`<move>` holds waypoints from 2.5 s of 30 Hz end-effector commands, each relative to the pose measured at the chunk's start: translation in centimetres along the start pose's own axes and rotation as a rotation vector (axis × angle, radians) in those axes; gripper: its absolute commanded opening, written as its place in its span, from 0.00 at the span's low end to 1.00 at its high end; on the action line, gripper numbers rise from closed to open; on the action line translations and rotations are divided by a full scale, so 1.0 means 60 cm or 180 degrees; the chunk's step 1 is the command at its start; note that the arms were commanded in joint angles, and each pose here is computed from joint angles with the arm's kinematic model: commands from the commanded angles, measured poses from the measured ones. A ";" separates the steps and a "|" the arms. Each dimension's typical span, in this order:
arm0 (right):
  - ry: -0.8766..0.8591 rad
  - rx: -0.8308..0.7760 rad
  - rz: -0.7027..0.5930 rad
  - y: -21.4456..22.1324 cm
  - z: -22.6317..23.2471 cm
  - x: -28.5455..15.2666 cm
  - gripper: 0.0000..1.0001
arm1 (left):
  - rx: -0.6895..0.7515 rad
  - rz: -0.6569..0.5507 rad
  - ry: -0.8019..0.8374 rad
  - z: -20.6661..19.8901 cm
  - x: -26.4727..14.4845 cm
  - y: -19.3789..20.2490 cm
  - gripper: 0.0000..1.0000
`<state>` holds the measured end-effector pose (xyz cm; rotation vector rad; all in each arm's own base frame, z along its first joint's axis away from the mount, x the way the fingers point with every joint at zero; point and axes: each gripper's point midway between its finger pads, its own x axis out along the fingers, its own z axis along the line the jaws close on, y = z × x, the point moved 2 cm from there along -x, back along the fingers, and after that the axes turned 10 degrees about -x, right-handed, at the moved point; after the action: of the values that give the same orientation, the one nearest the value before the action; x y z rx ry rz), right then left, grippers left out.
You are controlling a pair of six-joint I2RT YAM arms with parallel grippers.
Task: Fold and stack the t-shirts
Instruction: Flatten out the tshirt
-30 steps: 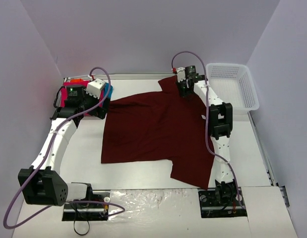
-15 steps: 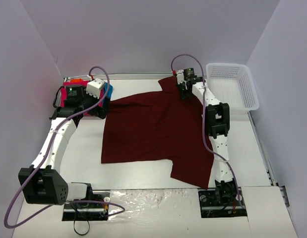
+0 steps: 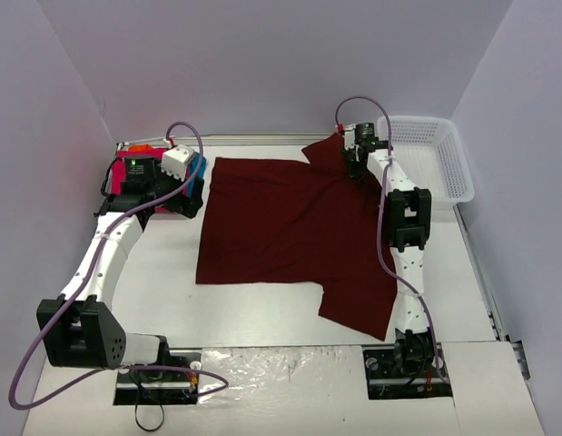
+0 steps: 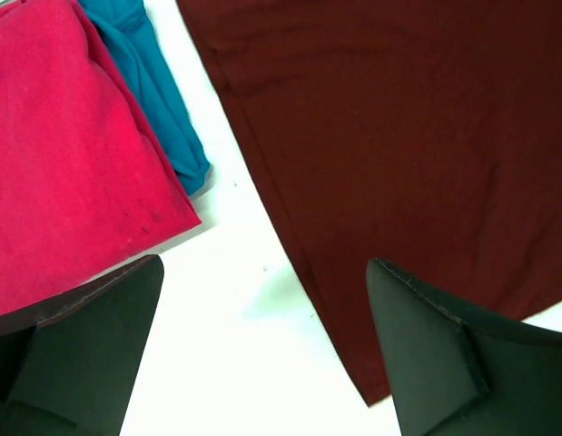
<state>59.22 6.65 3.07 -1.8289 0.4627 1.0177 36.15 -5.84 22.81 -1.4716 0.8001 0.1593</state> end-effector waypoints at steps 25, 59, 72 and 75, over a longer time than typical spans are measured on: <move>-0.0351 -0.0433 -0.0266 -0.075 0.093 -0.175 0.11 | -0.0078 -0.0204 0.0211 -0.011 0.062 0.002 0.94; -0.1343 -0.0310 0.0371 0.277 0.170 -0.401 0.00 | -0.0444 0.0547 0.0697 -0.004 0.497 -0.051 0.02; -0.1382 -0.0273 0.0377 0.272 0.170 -0.396 0.00 | -0.0495 0.1029 0.0215 0.030 0.491 -0.002 0.02; -0.1408 -0.0270 0.0382 0.274 0.173 -0.395 0.00 | -0.0499 0.1021 0.0121 0.041 0.489 -0.004 0.02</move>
<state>30.09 4.84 10.86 -1.6282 0.2767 1.4740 59.47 -15.78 5.80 -1.5227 1.0940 0.3734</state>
